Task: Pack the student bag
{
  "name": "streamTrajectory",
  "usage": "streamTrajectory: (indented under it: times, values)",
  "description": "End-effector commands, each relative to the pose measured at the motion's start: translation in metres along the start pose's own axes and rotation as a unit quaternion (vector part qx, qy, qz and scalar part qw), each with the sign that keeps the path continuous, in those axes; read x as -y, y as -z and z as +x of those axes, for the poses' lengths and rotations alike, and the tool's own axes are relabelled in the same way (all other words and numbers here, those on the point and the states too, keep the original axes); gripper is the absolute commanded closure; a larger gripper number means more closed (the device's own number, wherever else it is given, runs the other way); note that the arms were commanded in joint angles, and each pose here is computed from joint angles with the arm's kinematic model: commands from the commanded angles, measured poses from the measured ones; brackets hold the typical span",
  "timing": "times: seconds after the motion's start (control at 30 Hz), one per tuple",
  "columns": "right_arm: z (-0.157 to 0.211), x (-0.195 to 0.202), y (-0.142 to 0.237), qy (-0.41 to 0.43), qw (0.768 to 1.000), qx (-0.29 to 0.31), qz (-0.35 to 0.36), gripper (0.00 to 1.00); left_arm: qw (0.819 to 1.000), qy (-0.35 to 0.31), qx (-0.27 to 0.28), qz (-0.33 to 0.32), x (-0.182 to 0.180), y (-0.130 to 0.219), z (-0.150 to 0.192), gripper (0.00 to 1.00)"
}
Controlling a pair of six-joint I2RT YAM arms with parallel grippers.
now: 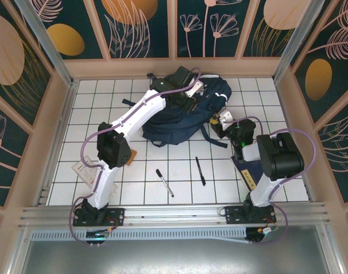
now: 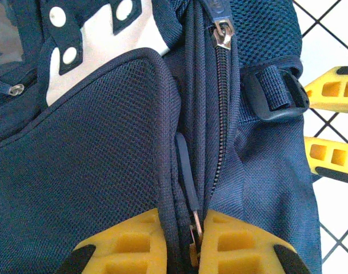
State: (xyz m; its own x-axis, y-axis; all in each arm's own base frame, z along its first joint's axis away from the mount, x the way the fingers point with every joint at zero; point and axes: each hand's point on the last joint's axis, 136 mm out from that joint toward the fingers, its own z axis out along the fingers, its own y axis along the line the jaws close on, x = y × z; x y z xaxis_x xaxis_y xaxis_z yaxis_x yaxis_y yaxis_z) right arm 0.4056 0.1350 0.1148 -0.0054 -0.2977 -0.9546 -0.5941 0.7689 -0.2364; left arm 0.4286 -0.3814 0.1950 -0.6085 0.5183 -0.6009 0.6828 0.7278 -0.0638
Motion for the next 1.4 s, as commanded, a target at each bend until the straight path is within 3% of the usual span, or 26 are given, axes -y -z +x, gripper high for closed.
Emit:
streamTrajectory:
  times: [0.0, 0.13, 0.4, 0.57, 0.7, 0.87, 0.93, 1.03, 1.37]
  values:
    - [-0.012, 0.007, -0.006, 0.005, 1.0, 0.022, 0.009, 0.65, 0.995, -0.011, 0.094, 0.035, 0.02, 0.052, -0.05, 1.0]
    - [-0.009, 0.007, -0.009, 0.007, 1.0, 0.018, 0.006, 0.65, 0.995, -0.013, 0.092, 0.043, 0.023, 0.051, -0.049, 1.0]
    - [-0.014, -0.005, -0.006, 0.017, 0.999, 0.022, -0.029, 0.99, 0.995, -0.007, 0.093, 0.03, 0.018, 0.046, -0.049, 1.0]
    - [-0.01, -0.025, 0.003, 0.052, 0.995, -0.017, -0.085, 1.0, 0.994, 0.018, 0.107, -0.022, -0.001, 0.04, -0.058, 1.0]
    - [-0.011, -0.042, 0.009, 0.065, 0.989, -0.043, -0.127, 1.0, 0.992, 0.038, 0.121, -0.023, -0.003, 0.036, -0.069, 1.0]
    - [-0.006, -0.024, 0.014, 0.042, 0.994, -0.049, -0.087, 1.0, 0.993, 0.034, 0.117, -0.008, 0.003, 0.034, -0.068, 1.0]
    - [-0.007, -0.007, 0.013, 0.018, 0.998, -0.044, -0.05, 0.82, 0.993, 0.026, 0.116, 0.009, 0.009, 0.038, -0.068, 1.0]
    - [-0.012, 0.021, 0.012, -0.019, 0.999, -0.026, 0.0, 0.65, 0.993, 0.021, 0.116, 0.031, 0.017, 0.044, -0.067, 1.0]
    - [-0.016, 0.028, 0.0, -0.035, 0.999, 0.005, -0.009, 0.6, 0.991, 0.017, 0.123, 0.051, 0.024, 0.055, -0.069, 1.0]
